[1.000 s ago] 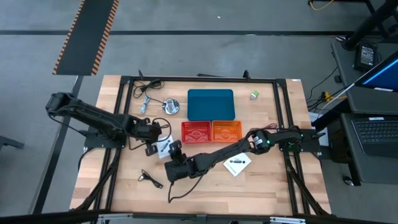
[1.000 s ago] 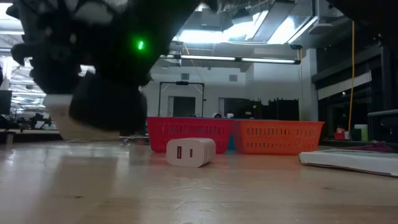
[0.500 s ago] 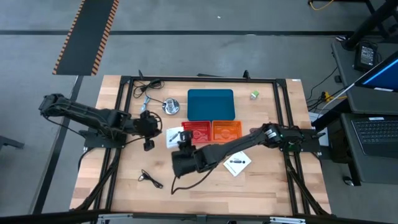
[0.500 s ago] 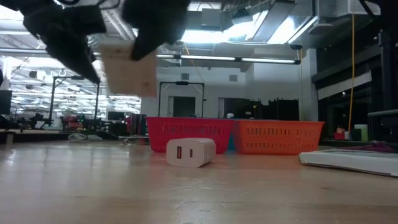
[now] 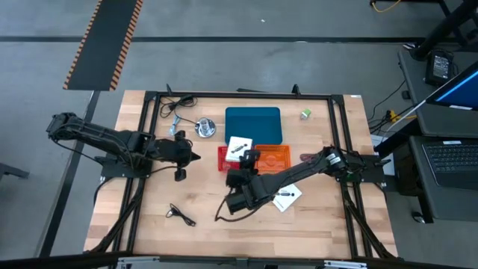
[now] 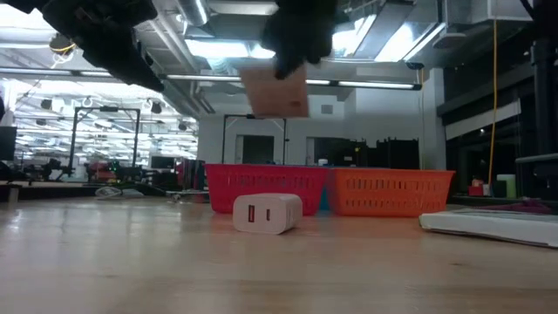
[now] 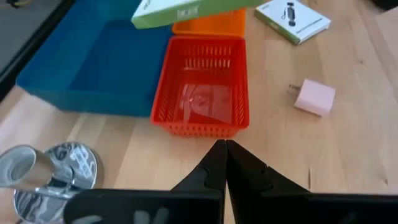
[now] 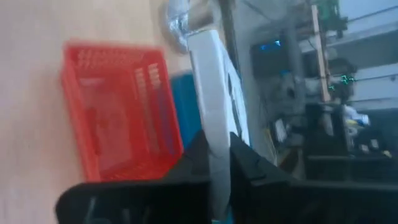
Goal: Pick and place items into bin
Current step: Put the left white card reader box into the blue bin
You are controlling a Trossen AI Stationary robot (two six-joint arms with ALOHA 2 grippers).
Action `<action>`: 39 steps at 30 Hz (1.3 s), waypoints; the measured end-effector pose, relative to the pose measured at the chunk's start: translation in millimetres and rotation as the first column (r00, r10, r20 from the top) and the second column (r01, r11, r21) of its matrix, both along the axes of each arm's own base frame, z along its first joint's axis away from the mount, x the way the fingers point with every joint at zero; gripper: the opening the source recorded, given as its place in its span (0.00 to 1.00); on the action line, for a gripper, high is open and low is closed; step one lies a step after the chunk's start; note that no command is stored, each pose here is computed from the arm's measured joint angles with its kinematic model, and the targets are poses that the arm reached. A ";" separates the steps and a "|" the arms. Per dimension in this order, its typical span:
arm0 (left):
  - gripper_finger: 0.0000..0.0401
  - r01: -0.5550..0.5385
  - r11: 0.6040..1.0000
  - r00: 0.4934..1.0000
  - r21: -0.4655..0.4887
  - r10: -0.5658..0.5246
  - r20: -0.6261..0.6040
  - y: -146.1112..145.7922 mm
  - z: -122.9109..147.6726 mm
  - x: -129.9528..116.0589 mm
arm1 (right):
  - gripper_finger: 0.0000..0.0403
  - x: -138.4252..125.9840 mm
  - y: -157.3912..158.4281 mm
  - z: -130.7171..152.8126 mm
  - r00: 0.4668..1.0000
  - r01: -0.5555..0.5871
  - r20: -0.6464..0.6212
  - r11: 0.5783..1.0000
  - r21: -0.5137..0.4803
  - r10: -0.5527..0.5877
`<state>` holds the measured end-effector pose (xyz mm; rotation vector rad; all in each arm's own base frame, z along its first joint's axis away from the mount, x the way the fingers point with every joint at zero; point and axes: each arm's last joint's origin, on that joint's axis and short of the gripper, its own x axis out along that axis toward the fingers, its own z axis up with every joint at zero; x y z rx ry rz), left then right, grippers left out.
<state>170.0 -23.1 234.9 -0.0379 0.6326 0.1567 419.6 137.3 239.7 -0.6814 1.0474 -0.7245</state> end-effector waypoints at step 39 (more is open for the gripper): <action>0.00 0.093 0.991 0.991 0.096 -0.101 0.086 -6.9 -5.3 34.5 | 0.01 -119.3 -153.6 0.8 0.986 -0.161 0.076 0.949 0.271 0.145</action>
